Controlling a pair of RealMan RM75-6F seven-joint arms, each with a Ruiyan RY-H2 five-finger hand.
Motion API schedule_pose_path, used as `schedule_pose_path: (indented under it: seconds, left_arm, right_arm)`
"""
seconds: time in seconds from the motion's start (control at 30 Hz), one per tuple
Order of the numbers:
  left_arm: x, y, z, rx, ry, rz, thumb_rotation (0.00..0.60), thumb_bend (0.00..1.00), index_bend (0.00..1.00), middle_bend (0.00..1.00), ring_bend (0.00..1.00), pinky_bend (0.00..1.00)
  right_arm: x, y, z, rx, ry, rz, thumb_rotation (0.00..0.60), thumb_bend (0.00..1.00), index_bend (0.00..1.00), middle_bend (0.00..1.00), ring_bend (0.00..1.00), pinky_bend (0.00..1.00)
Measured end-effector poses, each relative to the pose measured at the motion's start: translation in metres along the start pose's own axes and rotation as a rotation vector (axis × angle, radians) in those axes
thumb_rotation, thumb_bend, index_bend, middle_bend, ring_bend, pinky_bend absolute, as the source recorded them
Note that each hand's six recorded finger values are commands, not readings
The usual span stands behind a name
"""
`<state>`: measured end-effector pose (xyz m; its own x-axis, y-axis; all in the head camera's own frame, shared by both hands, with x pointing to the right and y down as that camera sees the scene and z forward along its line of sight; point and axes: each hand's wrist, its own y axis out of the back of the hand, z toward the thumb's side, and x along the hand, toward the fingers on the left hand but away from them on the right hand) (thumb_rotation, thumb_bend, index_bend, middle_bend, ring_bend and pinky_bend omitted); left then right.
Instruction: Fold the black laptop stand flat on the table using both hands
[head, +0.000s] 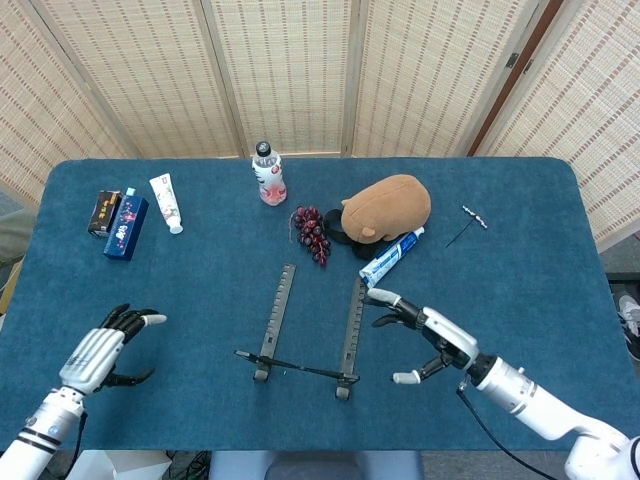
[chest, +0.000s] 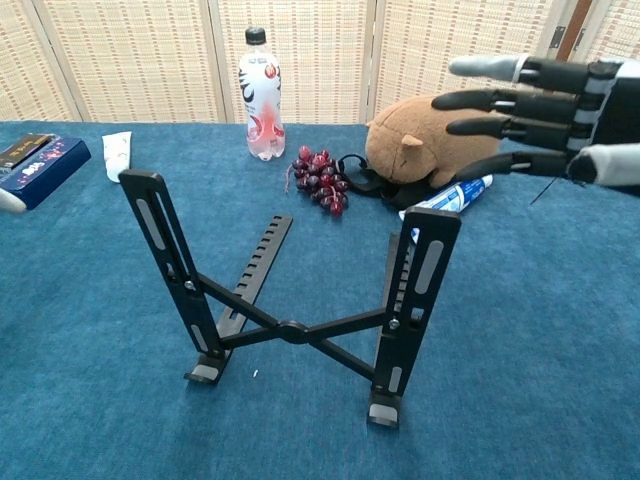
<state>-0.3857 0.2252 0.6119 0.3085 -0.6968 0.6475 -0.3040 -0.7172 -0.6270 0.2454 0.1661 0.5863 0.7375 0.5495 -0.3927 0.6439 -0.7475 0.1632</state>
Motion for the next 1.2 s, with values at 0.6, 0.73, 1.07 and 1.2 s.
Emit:
schedule_pose_path:
  seconds: [0.6, 0.73, 1.07, 1.2]
  left_arm:
    - [0.083, -0.052, 0.059, -0.353, -0.184, -0.305, 0.600, 0.22, 0.36, 0.17, 0.15, 0.00]
    - [0.089, -0.062, 0.069, -0.377, -0.204, -0.336, 0.600, 0.22, 0.36, 0.17, 0.15, 0.00]
    - [0.093, -0.076, 0.079, -0.394, -0.218, -0.373, 0.600, 0.22, 0.36, 0.17, 0.15, 0.00]
    - [0.094, -0.079, 0.081, -0.395, -0.219, -0.381, 0.600, 0.22, 0.36, 0.17, 0.15, 0.00]
  right_arm:
    - [0.013, 0.011, 0.011, 0.041, -0.025, -0.050, 0.600, 0.03, 0.00, 0.10, 0.06, 0.22]
    - [0.015, 0.011, 0.008, 0.037, -0.032, -0.055, 0.600, 0.03, 0.00, 0.10, 0.06, 0.22]
    - [0.019, 0.015, 0.003, 0.027, -0.044, -0.068, 0.600, 0.03, 0.00, 0.10, 0.06, 0.22]
    - [0.020, 0.015, 0.002, 0.022, -0.047, -0.072, 0.600, 0.03, 0.00, 0.10, 0.06, 0.22]
